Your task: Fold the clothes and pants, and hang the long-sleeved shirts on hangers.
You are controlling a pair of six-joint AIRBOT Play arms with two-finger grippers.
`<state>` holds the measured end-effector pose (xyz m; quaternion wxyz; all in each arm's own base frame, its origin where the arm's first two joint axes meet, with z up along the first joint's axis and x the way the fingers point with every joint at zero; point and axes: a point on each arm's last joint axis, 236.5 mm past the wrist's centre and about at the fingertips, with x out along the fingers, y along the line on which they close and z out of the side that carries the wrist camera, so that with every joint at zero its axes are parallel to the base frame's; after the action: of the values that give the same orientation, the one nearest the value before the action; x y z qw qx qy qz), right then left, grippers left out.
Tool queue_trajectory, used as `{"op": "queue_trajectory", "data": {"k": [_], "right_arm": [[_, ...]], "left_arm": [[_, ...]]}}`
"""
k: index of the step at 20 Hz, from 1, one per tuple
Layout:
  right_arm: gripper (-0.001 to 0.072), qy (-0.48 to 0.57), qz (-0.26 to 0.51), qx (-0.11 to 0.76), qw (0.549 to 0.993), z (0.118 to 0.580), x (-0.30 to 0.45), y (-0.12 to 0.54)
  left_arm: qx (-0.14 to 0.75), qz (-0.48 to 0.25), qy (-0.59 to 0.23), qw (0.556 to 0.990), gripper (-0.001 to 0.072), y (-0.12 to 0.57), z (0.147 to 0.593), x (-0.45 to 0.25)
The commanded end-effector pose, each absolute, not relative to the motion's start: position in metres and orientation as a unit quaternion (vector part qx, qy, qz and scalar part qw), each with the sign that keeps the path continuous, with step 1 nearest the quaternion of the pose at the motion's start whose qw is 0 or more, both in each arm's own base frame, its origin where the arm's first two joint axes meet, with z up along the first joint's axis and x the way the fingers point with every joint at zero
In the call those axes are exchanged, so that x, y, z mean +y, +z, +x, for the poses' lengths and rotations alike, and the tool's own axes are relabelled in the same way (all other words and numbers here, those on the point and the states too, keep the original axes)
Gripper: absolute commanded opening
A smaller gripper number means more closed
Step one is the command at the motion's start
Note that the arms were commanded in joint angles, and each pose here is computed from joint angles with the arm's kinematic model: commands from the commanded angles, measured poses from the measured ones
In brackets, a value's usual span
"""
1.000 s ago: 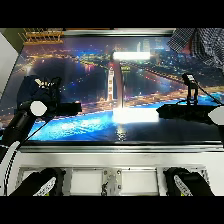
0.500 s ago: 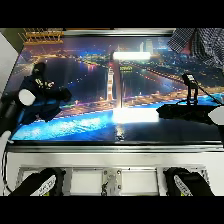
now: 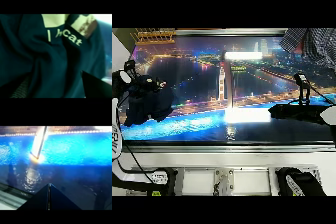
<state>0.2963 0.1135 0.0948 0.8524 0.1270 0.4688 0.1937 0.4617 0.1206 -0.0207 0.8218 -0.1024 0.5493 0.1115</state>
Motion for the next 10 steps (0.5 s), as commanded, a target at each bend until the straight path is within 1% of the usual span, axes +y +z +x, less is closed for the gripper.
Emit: {"op": "queue_trajectory", "data": {"k": [1,2,3,4,5,6,8,10], "right_arm": [[0.0023,0.194,0.127,0.469,0.852,0.296,0.114,0.094],[0.0023,0.194,0.127,0.469,0.852,0.296,0.114,0.095],[0.0023,0.194,0.127,0.469,0.852,0.296,0.114,0.094],[0.0023,0.194,0.127,0.469,0.852,0.296,0.114,0.095],[0.0023,0.194,0.127,0.469,0.852,0.296,0.114,0.094],[0.0023,0.194,0.127,0.469,0.852,0.296,0.114,0.095],[0.0023,0.194,0.127,0.469,0.852,0.296,0.114,0.095],[0.0023,0.194,0.129,0.469,0.852,0.296,0.114,0.095]], "left_arm": [[0.604,-0.104,0.112,0.783,0.0696,-0.064,0.462,0.127],[0.619,-0.104,0.105,0.771,0.0696,-0.073,0.458,0.119],[0.632,-0.106,0.102,0.761,0.0663,-0.080,0.455,0.112],[0.642,-0.106,0.097,0.753,0.0354,-0.085,0.452,0.102],[0.645,-0.111,0.084,0.752,0.0074,-0.084,0.453,0.088],[0.637,-0.124,0.063,0.758,0.0007,-0.076,0.459,0.065],[0.596,-0.152,-0.008,0.789,0.0007,-0.037,0.478,0.003],[0.535,-0.171,-0.109,0.820,0.0007,0.029,0.486,-0.077]]}}
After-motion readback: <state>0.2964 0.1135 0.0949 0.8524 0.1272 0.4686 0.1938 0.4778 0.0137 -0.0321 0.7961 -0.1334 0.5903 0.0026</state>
